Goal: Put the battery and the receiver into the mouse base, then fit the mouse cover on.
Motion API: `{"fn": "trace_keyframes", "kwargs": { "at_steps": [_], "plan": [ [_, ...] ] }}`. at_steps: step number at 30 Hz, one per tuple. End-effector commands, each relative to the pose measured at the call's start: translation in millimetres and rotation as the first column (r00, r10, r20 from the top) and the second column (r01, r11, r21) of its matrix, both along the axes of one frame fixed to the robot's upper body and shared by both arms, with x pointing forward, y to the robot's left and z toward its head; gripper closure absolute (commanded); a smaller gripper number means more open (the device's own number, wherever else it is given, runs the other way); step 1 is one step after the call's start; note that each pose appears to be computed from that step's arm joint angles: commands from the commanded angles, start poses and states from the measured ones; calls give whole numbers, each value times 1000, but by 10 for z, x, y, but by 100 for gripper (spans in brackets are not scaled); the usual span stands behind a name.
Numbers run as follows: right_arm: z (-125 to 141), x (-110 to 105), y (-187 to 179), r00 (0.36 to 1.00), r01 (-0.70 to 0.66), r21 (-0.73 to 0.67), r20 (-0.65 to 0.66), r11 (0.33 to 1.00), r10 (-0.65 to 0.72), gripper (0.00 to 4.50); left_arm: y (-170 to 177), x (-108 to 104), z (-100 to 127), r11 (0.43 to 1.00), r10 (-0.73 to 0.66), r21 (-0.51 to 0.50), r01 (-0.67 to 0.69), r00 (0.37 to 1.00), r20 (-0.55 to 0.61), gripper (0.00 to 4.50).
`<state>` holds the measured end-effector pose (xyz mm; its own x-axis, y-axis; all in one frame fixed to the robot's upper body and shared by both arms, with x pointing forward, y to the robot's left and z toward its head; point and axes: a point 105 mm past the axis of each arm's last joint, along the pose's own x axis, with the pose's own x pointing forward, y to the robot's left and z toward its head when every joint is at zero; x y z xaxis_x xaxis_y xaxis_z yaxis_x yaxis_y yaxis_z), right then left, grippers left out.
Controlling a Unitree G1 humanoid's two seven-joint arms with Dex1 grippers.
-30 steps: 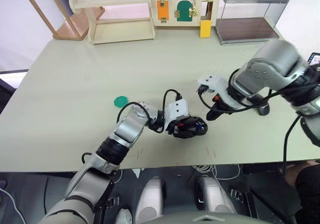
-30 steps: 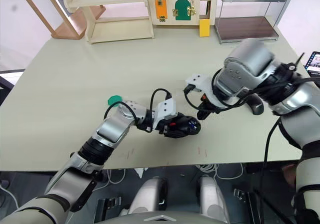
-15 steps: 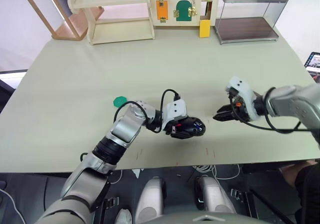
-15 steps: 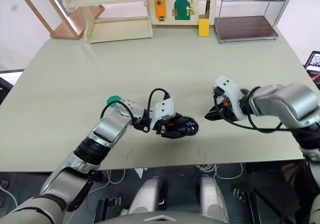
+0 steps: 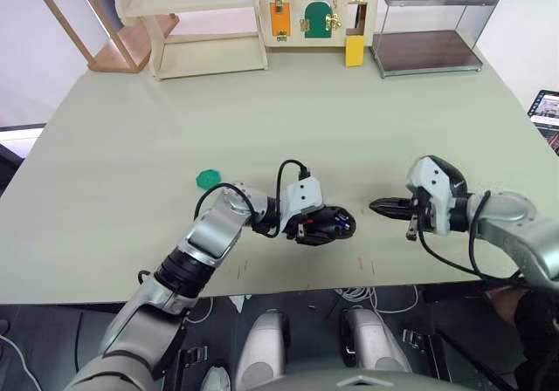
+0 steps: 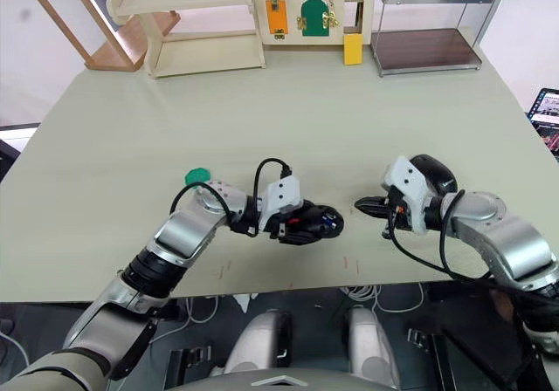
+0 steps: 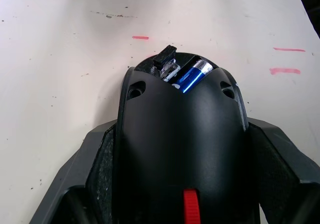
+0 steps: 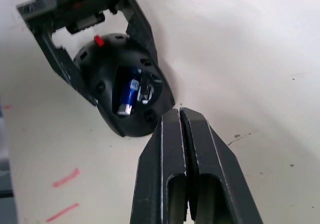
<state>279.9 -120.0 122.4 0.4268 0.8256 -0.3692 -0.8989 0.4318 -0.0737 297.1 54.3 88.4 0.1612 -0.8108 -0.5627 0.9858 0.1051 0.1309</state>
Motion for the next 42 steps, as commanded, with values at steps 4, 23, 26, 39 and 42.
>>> {"fn": "trace_keyframes", "kwargs": {
  "at_steps": [4, 23, 26, 39, 42],
  "plan": [
    [295, 59, 208, 991, 39, 257, 114, 966, -70, 448, 44, -90, -178, 999, 1, 46, 2, 998, -67, 151],
    [-3, 6, 360, 988, -93, 307, 150, 947, 48, 448, 82, -125, -232, 998, -10, 62, 16, 996, -94, 151],
    [-55, 12, 353, 988, -86, 297, 151, 951, 42, 448, 87, -124, -222, 998, -3, 55, 9, 995, -100, 151],
    [-177, -4, 365, 988, -79, 271, 147, 959, 40, 448, 98, -121, -214, 998, -3, 60, 10, 995, -101, 151],
    [-198, -4, 355, 989, -76, 269, 140, 960, 39, 448, 95, -122, -216, 998, -4, 59, 10, 995, -104, 151]
  ]
}}
